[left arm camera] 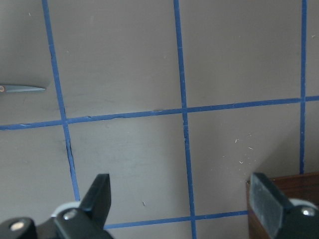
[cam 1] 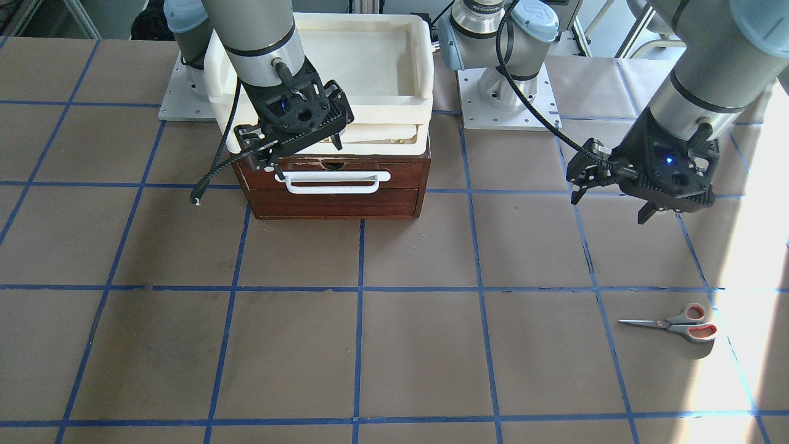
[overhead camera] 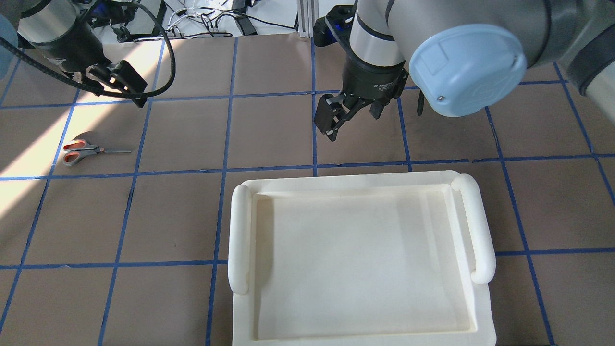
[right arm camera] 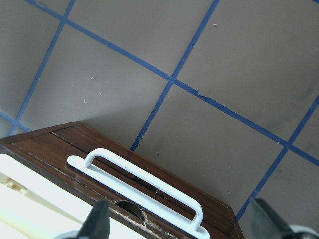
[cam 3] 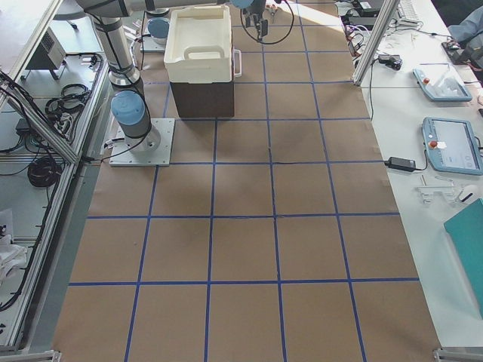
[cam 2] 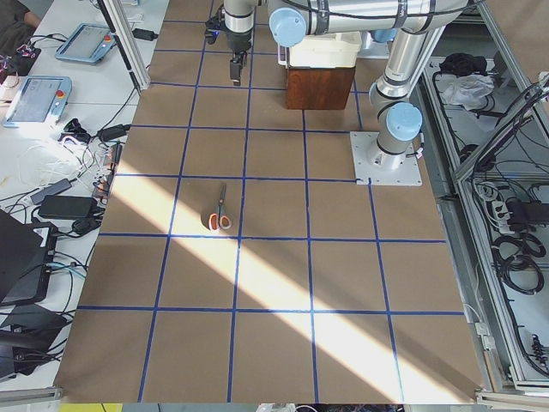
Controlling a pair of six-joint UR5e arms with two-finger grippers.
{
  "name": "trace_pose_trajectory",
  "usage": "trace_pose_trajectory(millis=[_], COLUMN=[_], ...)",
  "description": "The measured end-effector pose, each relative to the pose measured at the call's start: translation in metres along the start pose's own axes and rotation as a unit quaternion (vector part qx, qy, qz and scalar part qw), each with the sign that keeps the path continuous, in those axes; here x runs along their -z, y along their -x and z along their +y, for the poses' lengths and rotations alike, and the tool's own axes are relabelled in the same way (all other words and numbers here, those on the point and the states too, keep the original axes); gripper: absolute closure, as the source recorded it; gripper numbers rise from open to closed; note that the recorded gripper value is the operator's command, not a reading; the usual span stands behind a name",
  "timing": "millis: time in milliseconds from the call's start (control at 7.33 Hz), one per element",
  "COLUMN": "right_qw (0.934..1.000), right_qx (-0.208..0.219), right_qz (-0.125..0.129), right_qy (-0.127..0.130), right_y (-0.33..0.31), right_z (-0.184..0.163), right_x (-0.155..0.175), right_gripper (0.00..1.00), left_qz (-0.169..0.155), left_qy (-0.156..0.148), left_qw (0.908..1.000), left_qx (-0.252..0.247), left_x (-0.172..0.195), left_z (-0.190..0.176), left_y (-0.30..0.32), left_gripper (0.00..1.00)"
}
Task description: Place scissors in drawer with both arms
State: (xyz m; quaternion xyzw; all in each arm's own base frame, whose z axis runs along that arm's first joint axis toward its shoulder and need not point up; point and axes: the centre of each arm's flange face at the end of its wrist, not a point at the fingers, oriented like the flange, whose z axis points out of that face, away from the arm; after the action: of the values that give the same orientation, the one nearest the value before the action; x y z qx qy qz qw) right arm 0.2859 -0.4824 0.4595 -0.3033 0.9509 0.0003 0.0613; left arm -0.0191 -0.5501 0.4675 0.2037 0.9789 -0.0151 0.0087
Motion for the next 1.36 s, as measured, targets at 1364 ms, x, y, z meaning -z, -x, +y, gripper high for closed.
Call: trace_pose_trajectory(millis=[1364], right_qw=[0.8542], right_qx=[0.493], right_qz=[-0.124], right_qy=[0.110], right_y=[-0.030], right_z=[-0.065], right_x=[-0.133], right_gripper=[0.03], left_qz=[-0.006], left_qy=[0.026], left_qw=[0.8854], left_qx=[-0.464], left_x=[-0.185], left_z=[0.041], left_y=[0.216], left_gripper=[0.00])
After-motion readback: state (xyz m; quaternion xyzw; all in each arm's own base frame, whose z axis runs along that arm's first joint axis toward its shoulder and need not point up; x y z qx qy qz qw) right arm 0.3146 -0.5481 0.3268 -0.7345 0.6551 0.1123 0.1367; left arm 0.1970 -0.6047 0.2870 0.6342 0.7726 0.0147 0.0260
